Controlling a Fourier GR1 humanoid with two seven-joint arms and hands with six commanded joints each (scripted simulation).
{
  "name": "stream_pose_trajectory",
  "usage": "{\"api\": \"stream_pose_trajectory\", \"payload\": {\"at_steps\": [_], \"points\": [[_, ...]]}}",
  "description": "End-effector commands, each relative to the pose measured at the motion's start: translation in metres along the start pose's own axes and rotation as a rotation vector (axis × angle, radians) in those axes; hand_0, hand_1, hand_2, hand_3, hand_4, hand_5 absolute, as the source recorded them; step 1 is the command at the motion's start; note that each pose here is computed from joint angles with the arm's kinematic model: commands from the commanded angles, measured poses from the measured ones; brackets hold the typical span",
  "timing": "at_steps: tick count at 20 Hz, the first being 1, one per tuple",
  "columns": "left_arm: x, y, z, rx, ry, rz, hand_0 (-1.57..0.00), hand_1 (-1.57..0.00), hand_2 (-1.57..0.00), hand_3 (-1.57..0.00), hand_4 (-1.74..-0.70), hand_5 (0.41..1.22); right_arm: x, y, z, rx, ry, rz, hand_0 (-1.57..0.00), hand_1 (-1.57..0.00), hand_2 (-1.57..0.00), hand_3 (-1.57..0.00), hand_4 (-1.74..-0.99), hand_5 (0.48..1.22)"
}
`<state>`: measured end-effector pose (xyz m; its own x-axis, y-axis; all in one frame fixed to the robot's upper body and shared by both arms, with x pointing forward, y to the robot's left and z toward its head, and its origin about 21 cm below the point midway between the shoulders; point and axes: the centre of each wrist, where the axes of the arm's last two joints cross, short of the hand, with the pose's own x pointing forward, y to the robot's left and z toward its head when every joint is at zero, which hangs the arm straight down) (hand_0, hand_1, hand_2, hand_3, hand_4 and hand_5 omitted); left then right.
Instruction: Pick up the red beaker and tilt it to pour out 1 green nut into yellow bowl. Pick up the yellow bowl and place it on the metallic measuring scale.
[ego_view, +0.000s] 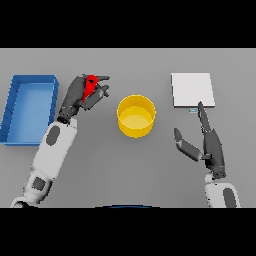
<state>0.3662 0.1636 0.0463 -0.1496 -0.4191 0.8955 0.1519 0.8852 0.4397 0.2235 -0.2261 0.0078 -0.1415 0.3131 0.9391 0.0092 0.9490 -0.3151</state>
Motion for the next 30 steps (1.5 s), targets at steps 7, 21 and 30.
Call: {"api": "stream_pose_trajectory", "payload": {"at_steps": [7,21,30], "points": [[0.013,0.004,-0.014,-0.081,0.037,-0.219,-1.57,-1.57,-1.57,-1.56,-1.73,1.114,0.001,-0.001,0.002,0.006,0.017,0.003,0.00,0.00,0.00,0.00,-1.254,0.680],[0.059,-0.019,-0.041,-0.299,-0.114,-1.123,-1.57,-1.57,-1.57,-1.57,-1.67,1.205,0.005,0.003,0.005,0.012,0.024,-0.023,0.00,0.00,0.00,0.00,-1.283,0.702],[0.085,-0.049,-0.056,-0.537,-0.256,-1.545,-1.57,-1.57,-1.57,-1.47,-1.73,1.219,-0.001,0.006,0.002,-0.021,0.031,-0.097,0.00,0.00,0.00,0.00,-1.291,0.648]]}}
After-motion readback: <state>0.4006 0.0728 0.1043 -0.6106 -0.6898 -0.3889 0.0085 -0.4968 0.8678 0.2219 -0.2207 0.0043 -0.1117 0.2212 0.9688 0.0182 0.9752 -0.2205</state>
